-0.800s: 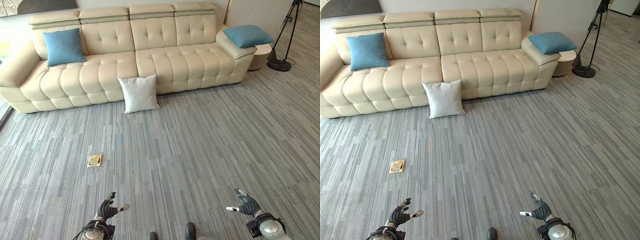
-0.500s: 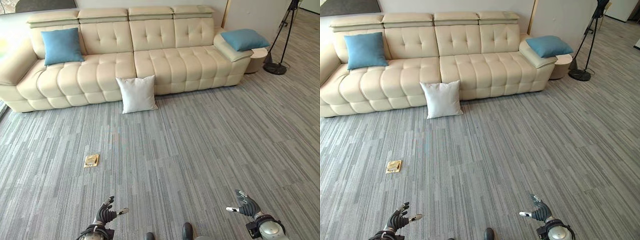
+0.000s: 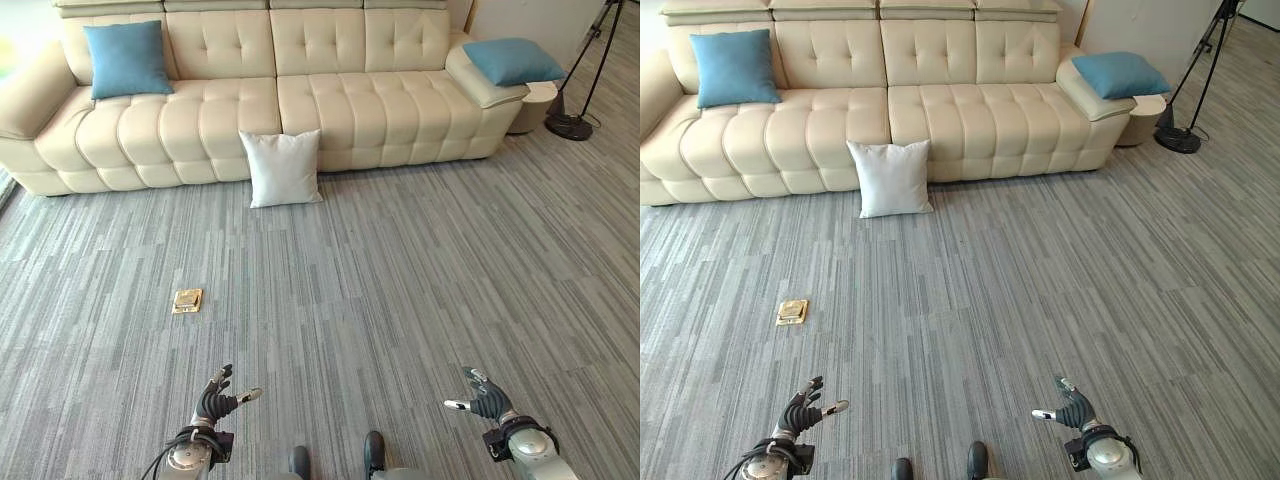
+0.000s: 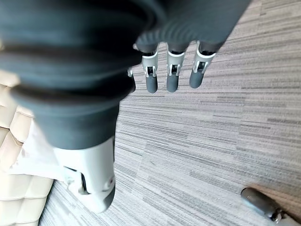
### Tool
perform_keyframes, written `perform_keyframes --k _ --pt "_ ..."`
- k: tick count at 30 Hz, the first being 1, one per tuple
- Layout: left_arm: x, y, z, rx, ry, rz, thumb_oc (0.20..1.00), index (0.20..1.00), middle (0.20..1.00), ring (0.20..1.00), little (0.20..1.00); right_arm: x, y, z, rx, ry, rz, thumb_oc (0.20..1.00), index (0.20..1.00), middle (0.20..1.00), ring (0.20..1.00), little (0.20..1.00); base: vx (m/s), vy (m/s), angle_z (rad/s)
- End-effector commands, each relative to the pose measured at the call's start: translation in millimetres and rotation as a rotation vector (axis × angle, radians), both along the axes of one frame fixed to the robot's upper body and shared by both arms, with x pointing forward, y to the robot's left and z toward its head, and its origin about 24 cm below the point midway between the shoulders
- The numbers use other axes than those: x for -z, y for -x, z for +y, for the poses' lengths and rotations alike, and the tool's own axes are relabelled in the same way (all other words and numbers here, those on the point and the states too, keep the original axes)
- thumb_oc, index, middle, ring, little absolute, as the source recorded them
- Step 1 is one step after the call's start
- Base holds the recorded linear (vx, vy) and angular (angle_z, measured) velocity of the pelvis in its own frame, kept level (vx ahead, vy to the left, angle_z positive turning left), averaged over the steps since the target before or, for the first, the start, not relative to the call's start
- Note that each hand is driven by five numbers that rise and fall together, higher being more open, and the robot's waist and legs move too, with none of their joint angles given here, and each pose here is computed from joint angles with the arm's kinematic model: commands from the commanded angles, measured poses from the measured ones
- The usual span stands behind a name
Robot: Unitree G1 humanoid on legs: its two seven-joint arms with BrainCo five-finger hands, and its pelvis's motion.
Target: Pick up all the scattered cushions and arrange them neatly on the sofa.
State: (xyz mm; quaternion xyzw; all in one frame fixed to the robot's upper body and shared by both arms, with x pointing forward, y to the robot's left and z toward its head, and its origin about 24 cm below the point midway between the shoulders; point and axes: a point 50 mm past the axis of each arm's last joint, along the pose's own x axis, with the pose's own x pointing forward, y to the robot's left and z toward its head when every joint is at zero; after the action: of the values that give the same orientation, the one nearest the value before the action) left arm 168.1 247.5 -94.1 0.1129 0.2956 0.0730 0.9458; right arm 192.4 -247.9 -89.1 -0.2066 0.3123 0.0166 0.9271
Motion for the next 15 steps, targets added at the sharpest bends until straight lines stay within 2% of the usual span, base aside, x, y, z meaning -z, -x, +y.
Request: perform_keyframes --k 1,8,15 --pt "-22.6 -21.6 16.5 -0.026 -0.034 -0.120 1.000 1.000 1.000 1.000 1.000 -13.7 -22.6 12.3 -0.028 -0.029 -0.090 1.000 1.000 1.000 1.000 1.000 0.15 0.147 -0.20" --pt "-21.8 -27.1 2.0 0.033 -0.017 -0.126 1.000 1.000 1.000 1.000 1.000 -16.0 -23.4 12.5 -0.054 -0.015 -0.096 1.000 1.000 1.000 1.000 1.000 0.27 0.002 0.12" --pt "-11.8 -19.9 -9.4 0.064 0.010 -0.083 1.000 1.000 1.000 1.000 1.000 -6.3 -2.7 2.9 -0.021 -0.008 -0.045 1.000 1.000 1.000 1.000 1.000 0.32 -0.189 0.60"
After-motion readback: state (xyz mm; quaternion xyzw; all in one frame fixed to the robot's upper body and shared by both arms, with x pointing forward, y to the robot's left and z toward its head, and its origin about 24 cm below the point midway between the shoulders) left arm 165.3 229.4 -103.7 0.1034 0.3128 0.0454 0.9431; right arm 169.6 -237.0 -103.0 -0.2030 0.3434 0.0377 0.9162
